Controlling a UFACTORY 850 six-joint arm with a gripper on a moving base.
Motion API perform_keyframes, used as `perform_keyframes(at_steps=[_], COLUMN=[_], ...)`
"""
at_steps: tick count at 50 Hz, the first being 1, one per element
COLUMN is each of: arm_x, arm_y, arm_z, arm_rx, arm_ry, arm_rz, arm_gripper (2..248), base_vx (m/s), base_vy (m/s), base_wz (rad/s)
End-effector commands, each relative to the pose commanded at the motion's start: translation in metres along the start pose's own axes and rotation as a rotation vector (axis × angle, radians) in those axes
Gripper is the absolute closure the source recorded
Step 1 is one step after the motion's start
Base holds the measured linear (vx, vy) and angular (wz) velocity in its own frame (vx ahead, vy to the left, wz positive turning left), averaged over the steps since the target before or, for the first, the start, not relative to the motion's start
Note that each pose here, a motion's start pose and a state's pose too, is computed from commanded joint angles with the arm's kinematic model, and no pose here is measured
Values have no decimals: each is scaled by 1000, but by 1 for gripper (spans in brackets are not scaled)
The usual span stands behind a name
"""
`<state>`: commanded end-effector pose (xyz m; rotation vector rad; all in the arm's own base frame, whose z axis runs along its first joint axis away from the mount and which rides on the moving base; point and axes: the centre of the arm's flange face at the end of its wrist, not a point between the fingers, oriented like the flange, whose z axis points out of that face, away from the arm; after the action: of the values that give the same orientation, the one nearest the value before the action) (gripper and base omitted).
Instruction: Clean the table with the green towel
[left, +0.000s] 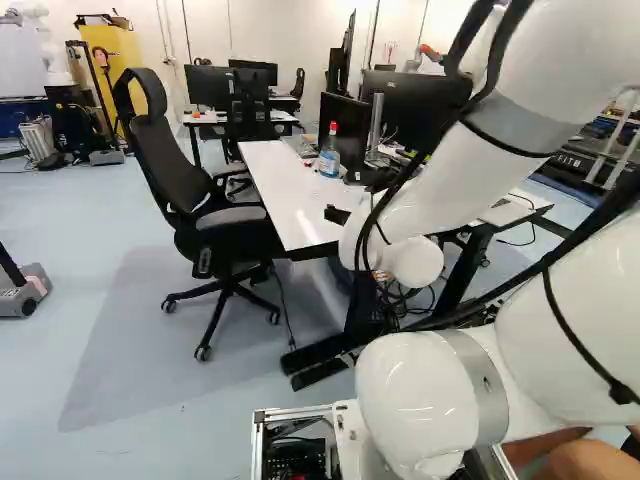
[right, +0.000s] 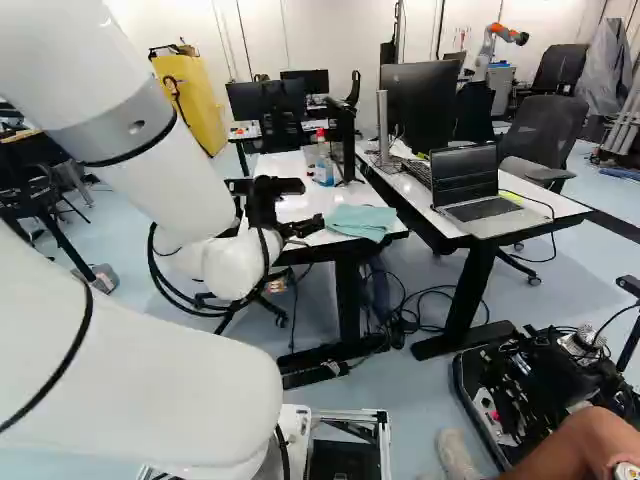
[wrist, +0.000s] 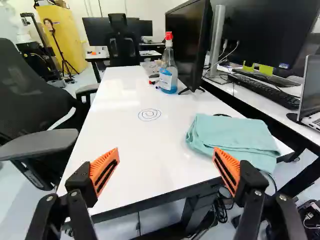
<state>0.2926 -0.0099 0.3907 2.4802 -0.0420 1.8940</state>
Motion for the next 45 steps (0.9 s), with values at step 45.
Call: perform_keyframes(at_steps=[45], arm_x=[50], arm_y=[47], arm_z=[54], arm_rx=[-126], arm_ry=[12], arm_rz=[34], arm_gripper=[3], base_vx=[0], base_vy=[0], base_wz=[0])
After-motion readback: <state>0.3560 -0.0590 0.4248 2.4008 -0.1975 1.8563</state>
